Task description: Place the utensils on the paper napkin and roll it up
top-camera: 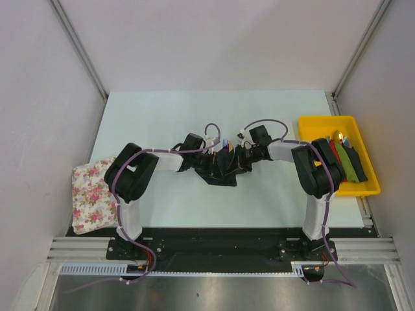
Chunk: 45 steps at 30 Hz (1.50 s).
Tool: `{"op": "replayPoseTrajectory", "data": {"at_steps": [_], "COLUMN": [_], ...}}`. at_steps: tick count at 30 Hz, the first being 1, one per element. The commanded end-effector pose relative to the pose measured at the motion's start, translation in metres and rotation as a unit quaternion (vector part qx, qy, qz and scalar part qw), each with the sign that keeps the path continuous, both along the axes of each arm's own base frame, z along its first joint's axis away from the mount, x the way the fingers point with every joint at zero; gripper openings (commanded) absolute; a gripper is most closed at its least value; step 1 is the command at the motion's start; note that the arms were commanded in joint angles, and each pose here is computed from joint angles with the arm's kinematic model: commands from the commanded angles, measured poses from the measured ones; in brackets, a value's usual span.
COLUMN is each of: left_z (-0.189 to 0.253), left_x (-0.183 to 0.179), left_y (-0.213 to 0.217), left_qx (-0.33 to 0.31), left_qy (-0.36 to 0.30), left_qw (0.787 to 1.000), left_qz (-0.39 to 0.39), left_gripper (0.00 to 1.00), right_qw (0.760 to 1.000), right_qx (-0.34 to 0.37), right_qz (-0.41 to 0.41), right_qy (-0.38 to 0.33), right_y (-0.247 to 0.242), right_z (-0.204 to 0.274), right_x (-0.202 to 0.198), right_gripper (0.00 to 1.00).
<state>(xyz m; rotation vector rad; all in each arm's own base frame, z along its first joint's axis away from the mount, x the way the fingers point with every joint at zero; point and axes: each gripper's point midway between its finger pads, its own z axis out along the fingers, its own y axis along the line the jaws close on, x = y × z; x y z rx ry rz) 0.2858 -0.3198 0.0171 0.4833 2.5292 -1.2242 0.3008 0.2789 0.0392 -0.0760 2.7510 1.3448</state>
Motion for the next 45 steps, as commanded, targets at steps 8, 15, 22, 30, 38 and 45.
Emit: {"op": "replayPoseTrajectory", "data": {"at_steps": [8,15,22,30,38,45], "left_z": [0.007,0.039,0.052,0.07,0.072,0.069], "left_x": [0.002,0.003,0.02,0.053,0.074,0.083], "left_y": [0.007,0.025,0.039,0.031,0.02,0.005], "left_qx": [0.008,-0.017,-0.052,-0.085,-0.098,-0.104], "left_qy": [-0.017,-0.045,-0.029,-0.035,-0.027,-0.014], "left_qw": [1.0,0.999,0.996,0.99,0.988,0.989], "left_qz": [0.007,0.017,0.065,0.103,0.116,0.107], "left_gripper": [0.02,0.18,0.36,0.46,0.45,0.35], "right_qw": [1.0,1.0,1.0,1.0,1.0,1.0], "right_qx": [0.012,0.004,0.012,0.024,0.027,0.026], "right_qz": [-0.011,-0.014,-0.013,-0.008,-0.001,-0.003], "right_qy": [0.006,0.012,0.011,0.004,-0.001,-0.009], "right_y": [0.012,0.011,0.013,0.016,0.017,0.017], "right_z": [-0.011,-0.019,-0.016,-0.01,-0.01,-0.011], "right_x": [0.014,0.015,0.013,0.014,0.012,0.014], "right_gripper": [0.0,0.03,0.39,0.57,0.65,0.62]}}
